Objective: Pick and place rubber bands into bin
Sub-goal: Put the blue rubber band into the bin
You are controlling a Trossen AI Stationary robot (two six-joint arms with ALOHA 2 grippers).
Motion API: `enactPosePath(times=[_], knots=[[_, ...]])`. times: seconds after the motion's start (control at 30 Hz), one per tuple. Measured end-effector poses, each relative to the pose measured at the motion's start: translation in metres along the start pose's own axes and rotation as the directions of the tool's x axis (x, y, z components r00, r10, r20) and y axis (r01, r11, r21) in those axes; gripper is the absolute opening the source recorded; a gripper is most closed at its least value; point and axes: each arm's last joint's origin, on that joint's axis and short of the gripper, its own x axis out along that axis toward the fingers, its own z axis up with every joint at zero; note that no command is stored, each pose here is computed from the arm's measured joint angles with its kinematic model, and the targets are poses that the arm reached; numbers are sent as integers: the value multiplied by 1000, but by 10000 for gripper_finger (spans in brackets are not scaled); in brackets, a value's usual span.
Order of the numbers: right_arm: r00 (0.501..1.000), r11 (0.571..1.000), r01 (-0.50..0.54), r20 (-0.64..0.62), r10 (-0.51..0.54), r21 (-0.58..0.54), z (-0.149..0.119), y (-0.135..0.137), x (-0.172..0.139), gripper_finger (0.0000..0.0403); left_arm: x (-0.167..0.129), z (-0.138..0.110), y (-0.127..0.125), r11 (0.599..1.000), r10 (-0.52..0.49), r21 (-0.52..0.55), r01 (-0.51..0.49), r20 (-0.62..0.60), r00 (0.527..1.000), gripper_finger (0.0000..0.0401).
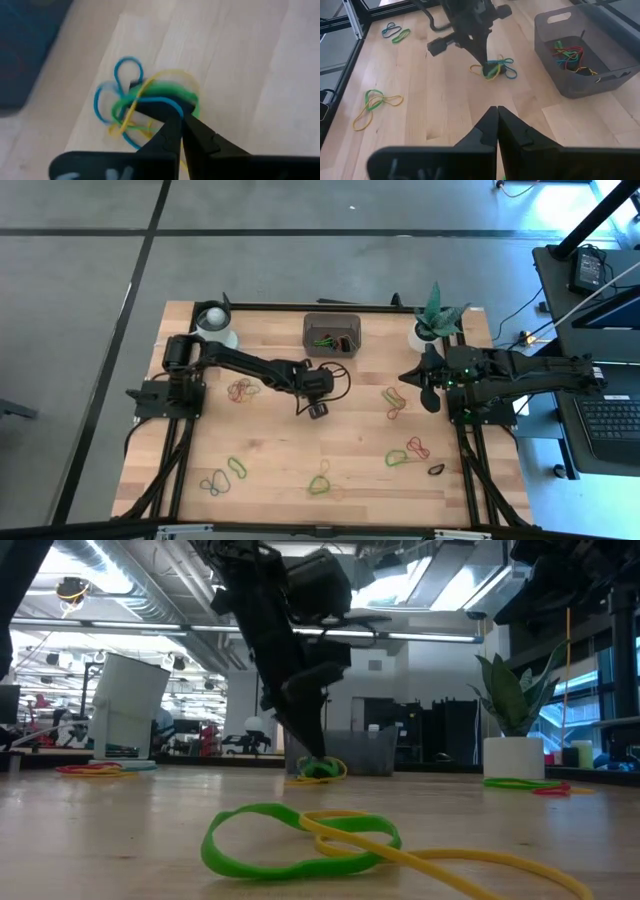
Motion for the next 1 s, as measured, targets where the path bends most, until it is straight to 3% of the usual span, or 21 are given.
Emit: enactPosePath(times=[0.33, 0.53, 1.0], knots=[[1000, 1000, 0, 0, 0, -24, 0, 0, 0, 9, -35, 12, 4, 999, -25, -20, 27, 93, 995, 4], [1000, 1000, 0, 0, 0, -27, 0, 0, 0, 10, -65, 20, 11, 999, 13, -37, -6, 183, 983, 4], [1000, 999, 1, 0, -1, -34, 0, 0, 0, 10, -144, 29, 29, 992, 78, -124, -30, 411, 908, 4]])
